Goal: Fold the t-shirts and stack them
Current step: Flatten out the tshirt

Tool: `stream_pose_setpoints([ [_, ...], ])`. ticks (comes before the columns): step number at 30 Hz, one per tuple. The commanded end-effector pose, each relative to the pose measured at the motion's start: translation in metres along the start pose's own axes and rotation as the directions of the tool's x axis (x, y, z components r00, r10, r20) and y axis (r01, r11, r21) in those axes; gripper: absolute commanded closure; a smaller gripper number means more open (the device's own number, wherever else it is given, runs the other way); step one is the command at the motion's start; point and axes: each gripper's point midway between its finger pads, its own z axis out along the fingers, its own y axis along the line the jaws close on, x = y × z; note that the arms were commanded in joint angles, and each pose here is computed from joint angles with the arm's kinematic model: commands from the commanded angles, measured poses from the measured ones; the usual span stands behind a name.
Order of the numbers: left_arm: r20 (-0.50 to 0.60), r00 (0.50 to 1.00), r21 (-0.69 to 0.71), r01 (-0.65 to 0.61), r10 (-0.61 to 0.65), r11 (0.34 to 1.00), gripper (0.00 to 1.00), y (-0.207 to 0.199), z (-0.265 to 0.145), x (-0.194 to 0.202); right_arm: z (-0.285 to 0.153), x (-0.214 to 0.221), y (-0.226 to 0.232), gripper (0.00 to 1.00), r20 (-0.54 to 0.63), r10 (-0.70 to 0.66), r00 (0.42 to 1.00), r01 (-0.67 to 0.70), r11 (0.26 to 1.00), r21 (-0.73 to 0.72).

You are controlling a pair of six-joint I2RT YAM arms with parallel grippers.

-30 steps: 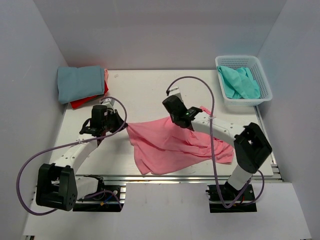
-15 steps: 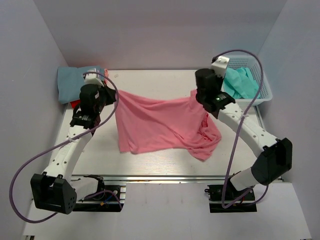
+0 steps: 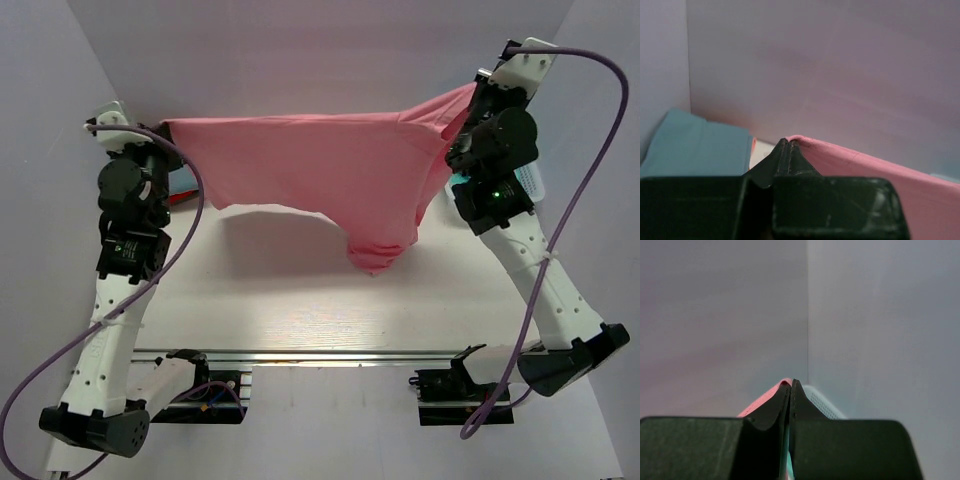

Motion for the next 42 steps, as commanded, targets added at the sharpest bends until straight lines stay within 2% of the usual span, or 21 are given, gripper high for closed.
stream_pose_setpoints([
  [1,0.153,0.988,0.021,-0.021,0.017,1.0,1.0,-0.005,-0.019,-0.068,-0.007,-0.071,-0.031,1.0,0.13,0.073,0.989,-0.068,0.997,-0.038],
  [8,0.287,0.958,0.148,-0.057,0.012,0.987,1.0,-0.028,-0.052,-0.138,-0.03,-0.16,-0.061,1.0,0.264,0.198,0.944,-0.143,0.967,-0.212],
  [15,0.375,0.927,0.256,-0.082,-0.021,0.963,1.0,-0.047,-0.088,-0.189,-0.06,-0.209,-0.096,1.0,0.37,0.276,0.887,-0.158,0.935,-0.319],
  [18,0.411,0.911,0.303,-0.103,-0.033,0.947,1.0,-0.054,-0.108,-0.21,-0.081,-0.236,-0.103,1.0,0.422,0.335,0.842,-0.142,0.894,-0.426],
  [24,0.449,0.891,0.383,-0.117,-0.074,0.916,1.0,-0.062,-0.146,-0.239,-0.124,-0.27,-0.13,1.0,0.465,0.453,0.761,-0.133,0.81,-0.571],
  [29,0.48,0.872,0.414,-0.124,-0.1,0.902,1.0,-0.06,-0.176,-0.25,-0.134,-0.274,-0.15,1.0,0.473,0.475,0.742,-0.157,0.809,-0.566],
  [33,0.444,0.891,0.414,-0.113,-0.092,0.903,1.0,-0.06,-0.17,-0.239,-0.127,-0.259,-0.135,1.0,0.459,0.456,0.763,-0.146,0.813,-0.564],
  [34,0.423,0.903,0.404,-0.107,-0.082,0.909,1.0,-0.06,-0.16,-0.23,-0.118,-0.24,-0.114,1.0,0.435,0.417,0.798,-0.122,0.819,-0.561],
  [35,0.411,0.908,0.402,-0.106,-0.076,0.909,1.0,-0.06,-0.156,-0.225,-0.115,-0.237,-0.109,1.0,0.438,0.416,0.797,-0.124,0.822,-0.556],
  [38,0.324,0.943,0.397,-0.062,-0.076,0.916,1.0,-0.06,-0.123,-0.179,-0.092,-0.208,-0.079,1.0,0.409,0.362,0.838,-0.117,0.85,-0.513],
  [41,0.25,0.963,0.378,-0.005,-0.096,0.926,1.0,-0.058,-0.094,-0.138,-0.06,-0.145,-0.04,1.0,0.347,0.233,0.909,-0.076,0.908,-0.413],
  [42,0.189,0.978,0.337,0.013,-0.082,0.941,1.0,-0.052,-0.074,-0.107,-0.052,-0.14,-0.032,1.0,0.36,0.226,0.905,-0.077,0.92,-0.385],
])
